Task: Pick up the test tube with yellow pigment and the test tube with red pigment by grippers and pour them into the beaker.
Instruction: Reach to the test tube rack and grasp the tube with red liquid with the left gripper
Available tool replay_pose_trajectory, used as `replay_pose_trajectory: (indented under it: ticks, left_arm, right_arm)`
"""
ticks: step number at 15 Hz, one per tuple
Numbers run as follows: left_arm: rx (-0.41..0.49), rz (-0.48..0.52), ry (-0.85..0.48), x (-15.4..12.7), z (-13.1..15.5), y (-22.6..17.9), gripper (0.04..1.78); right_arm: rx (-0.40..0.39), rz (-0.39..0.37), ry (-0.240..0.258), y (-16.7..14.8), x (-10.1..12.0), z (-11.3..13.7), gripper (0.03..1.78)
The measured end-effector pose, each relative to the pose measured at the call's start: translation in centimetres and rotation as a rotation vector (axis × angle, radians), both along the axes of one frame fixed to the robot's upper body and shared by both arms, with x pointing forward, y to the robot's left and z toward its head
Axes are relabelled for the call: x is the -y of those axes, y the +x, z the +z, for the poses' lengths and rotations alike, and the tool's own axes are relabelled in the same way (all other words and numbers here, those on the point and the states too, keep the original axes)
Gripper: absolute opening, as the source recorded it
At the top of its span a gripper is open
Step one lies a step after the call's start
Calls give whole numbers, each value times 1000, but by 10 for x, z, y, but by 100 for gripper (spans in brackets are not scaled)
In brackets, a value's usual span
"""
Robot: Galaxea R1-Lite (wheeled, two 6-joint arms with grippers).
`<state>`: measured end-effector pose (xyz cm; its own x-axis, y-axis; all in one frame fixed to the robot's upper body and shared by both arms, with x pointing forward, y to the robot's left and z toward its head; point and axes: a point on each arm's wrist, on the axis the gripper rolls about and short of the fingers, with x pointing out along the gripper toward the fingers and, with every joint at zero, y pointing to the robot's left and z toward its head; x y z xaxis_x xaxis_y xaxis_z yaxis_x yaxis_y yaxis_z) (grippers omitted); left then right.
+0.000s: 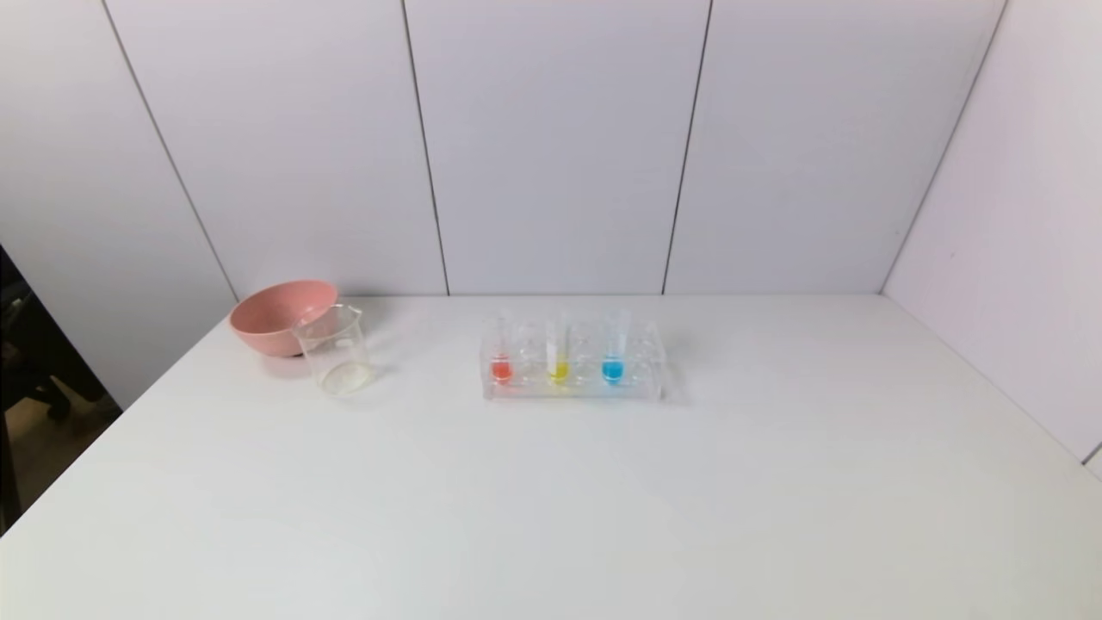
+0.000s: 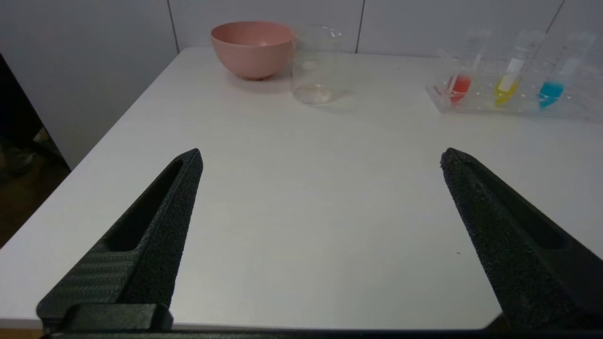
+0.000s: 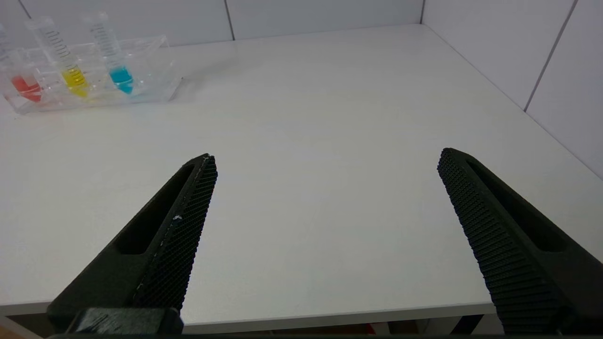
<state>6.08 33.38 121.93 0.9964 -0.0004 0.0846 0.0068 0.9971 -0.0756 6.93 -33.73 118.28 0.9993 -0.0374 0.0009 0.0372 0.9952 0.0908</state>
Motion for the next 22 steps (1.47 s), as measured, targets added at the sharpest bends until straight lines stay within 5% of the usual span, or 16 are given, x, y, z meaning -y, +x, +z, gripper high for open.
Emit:
replay_pose_trajectory:
  ticks: [5,9,17,22]
  left_arm:
    - [10,-138,5,3,71,17,176]
    - [-90,-304,56,7,110,63,176]
    - [-347,-533,130,52,98,189,176]
    - [-342,-438,126,129,73,259,176]
  right_arm:
    - [0,0,0,0,0,0,171]
    - [0,0,0,0,0,0,171]
    - [0,0,0,0,0,0,171]
    - [0,0,0,0,0,0,171]
